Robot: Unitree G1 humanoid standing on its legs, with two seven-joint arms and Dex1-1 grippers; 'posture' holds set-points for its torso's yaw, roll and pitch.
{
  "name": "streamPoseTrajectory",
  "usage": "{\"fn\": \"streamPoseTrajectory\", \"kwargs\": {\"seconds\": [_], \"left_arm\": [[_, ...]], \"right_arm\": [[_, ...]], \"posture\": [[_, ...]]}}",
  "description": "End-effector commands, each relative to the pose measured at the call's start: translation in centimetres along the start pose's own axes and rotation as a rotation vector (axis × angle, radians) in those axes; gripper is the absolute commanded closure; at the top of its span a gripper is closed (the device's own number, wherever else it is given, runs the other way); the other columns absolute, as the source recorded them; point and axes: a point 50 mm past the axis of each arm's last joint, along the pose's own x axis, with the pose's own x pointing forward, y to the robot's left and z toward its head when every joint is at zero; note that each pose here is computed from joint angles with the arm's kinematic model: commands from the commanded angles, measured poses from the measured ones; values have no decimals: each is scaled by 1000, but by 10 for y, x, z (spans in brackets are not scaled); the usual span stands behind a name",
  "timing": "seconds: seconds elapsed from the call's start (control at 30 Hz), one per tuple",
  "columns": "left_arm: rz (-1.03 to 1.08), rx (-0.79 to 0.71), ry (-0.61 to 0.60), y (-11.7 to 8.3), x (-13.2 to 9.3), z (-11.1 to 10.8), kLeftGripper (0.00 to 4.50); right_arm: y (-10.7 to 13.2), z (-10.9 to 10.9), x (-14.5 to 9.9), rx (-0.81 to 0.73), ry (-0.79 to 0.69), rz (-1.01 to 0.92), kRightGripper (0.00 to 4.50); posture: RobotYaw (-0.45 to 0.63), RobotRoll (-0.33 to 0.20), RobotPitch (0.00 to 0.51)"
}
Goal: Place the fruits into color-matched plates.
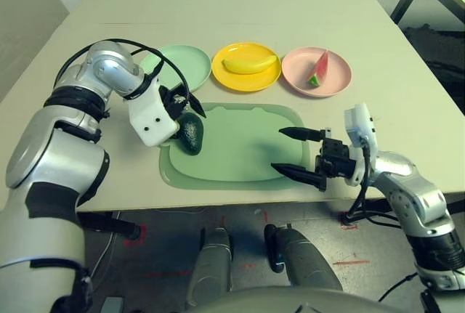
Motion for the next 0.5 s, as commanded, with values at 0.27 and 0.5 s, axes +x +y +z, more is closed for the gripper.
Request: {"fn": "streamPoseTrajectory", "kwargs": {"seconds": [0.27,0.5], "left_arm": [[5,-36,-17,3,5,-1,0],[1,-47,-27,2,8,-1,0]], "right_arm": [[6,0,-7,19,15,-15,36],[5,2,-8,13,12,-25,36]], "posture": [[-173,0,164],[-179,0,165]]}}
